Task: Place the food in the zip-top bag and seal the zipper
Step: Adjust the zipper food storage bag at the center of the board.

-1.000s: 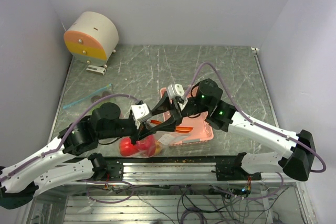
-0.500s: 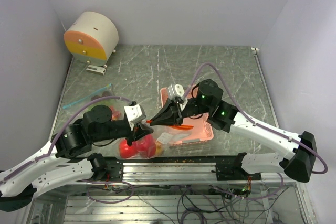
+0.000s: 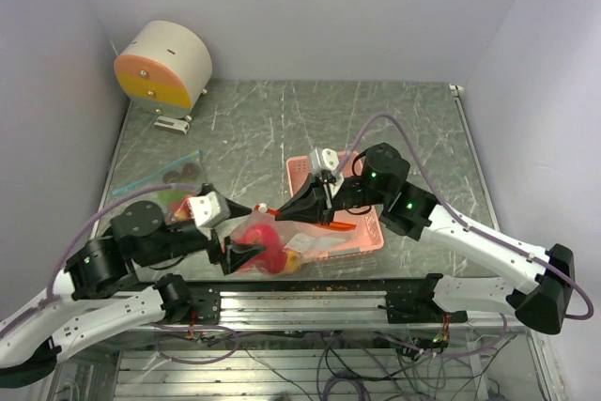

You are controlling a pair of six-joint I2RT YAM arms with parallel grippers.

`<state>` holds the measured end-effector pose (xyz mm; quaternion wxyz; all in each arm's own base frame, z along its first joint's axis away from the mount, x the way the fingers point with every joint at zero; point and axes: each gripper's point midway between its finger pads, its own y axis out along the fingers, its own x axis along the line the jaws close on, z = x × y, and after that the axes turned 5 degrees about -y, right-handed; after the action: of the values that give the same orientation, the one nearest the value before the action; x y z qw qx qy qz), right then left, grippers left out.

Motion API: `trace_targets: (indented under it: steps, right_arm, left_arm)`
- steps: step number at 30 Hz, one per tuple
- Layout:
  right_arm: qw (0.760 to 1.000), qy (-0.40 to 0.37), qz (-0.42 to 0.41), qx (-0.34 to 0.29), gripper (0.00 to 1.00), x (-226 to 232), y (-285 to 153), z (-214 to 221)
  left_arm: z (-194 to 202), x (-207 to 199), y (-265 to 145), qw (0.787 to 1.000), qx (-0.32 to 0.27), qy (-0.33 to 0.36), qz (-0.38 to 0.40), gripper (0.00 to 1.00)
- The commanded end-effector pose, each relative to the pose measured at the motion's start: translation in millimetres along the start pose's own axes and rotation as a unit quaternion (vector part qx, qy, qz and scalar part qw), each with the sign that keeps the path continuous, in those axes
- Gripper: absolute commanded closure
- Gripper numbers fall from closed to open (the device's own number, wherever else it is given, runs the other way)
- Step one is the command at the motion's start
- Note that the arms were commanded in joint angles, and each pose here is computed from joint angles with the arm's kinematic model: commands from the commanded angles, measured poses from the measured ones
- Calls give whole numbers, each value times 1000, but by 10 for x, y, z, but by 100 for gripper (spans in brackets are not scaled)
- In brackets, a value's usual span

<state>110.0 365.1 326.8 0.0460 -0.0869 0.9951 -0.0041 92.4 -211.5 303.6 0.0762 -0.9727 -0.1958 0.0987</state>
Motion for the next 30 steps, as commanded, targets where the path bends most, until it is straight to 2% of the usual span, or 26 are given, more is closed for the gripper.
trace_targets:
  steps: [1,5,12,17,19,20,22,24,30]
  right_arm:
    - [1000,-13,-9,-23,100,61,-58,-149]
    - [999,-11,-29,-22,100,113,-43,-141]
    - [999,-11,-46,-24,100,164,-38,-134]
    - [998,-13,-53,-24,100,192,-48,-130]
    - [998,-12,-50,-24,100,184,-47,-127]
    - [998,-12,-50,-23,100,182,-47,-128]
    - [998,-12,-51,-24,100,187,-45,-130]
    - [998,-15,-51,-24,100,192,-54,-143]
    - [999,-17,-21,-21,100,112,-77,-152]
  left_arm:
    - [-125,10,-117,999,-45,17,-4,9]
    - [-145,31,-113,999,-49,18,-10,15]
    - [-209,13,12,998,-52,21,-1,16]
    - [-245,-34,113,998,-58,17,15,20]
    - [-225,-74,154,998,-56,13,28,30]
    - [-199,-85,179,998,-51,11,32,41]
    - [-156,-84,218,999,-43,4,33,71]
    - [-105,-73,246,999,-33,-5,30,91]
    - [-64,-68,206,999,-29,-21,25,93]
